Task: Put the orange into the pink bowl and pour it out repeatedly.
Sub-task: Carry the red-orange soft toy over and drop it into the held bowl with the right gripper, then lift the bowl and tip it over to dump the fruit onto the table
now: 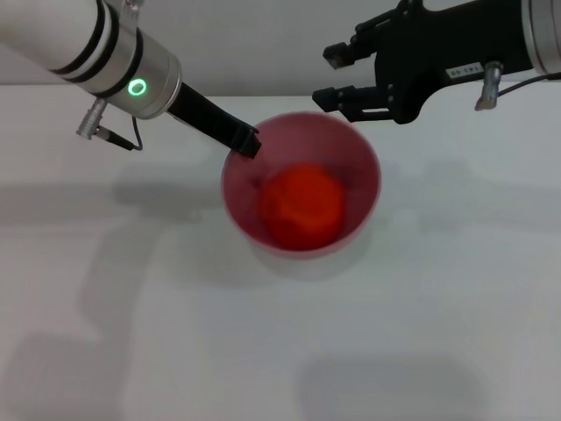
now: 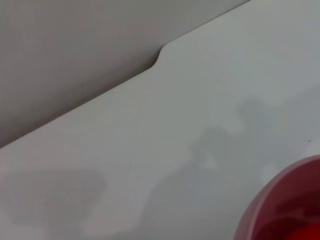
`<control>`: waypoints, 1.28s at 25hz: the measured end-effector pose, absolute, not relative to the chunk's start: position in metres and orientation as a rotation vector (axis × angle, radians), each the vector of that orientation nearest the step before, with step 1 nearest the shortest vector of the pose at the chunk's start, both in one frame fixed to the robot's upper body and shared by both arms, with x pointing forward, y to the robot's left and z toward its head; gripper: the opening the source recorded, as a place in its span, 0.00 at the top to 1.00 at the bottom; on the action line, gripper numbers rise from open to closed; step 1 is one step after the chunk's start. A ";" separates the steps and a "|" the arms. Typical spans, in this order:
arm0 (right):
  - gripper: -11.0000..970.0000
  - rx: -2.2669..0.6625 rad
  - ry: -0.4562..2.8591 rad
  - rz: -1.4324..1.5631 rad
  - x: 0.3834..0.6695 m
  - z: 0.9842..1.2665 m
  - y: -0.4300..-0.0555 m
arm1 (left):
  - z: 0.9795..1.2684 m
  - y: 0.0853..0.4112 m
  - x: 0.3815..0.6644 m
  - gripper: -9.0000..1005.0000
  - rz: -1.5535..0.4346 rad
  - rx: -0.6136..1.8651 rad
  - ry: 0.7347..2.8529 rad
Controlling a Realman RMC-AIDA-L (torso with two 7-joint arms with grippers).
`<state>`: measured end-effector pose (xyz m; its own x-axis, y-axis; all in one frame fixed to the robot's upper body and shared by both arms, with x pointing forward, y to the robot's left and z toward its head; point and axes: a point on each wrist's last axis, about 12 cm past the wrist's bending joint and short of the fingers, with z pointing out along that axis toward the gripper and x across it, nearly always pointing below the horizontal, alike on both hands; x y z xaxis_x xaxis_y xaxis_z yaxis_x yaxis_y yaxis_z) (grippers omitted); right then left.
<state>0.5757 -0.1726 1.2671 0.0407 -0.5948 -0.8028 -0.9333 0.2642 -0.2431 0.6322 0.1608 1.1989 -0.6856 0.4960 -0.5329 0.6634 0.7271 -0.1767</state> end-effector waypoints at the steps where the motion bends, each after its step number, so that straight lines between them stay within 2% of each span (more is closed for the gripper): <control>1: 0.72 -1.428 1.652 0.482 0.576 1.267 -0.173 | 1.199 0.161 0.632 0.95 -0.497 0.885 2.475; 6: 0.49 -1.269 1.523 0.535 0.573 1.283 -0.205 | 1.198 0.161 0.632 0.95 -0.497 0.883 2.475; 9: 0.49 -1.052 1.330 0.659 0.565 1.297 -0.256 | 1.199 0.162 0.633 0.95 -0.493 0.887 2.469; 11: 0.49 -0.925 1.159 0.749 0.555 1.297 -0.295 | 1.199 0.162 0.633 0.95 -0.490 0.892 2.464; 15: 0.49 -0.732 0.893 0.781 0.528 1.274 -0.352 | 1.201 0.161 0.634 0.95 -0.480 0.897 2.442; 21: 0.49 -0.517 0.765 0.388 0.497 1.222 -0.397 | 1.205 0.160 0.641 0.95 -0.453 0.895 2.367; 26: 0.49 -0.320 0.756 0.159 0.486 1.194 -0.424 | 1.208 0.149 0.642 0.95 -0.421 0.924 2.233; 32: 0.49 -0.233 0.775 0.103 0.473 1.182 -0.436 | 1.209 0.132 0.626 0.95 -0.296 0.959 1.944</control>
<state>0.4728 -0.4357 1.1822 0.7106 0.0070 -0.7035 -0.1778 0.9693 -0.1700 0.6257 0.1324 1.2090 -0.2754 0.5045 -0.8183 0.7252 0.6678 0.1676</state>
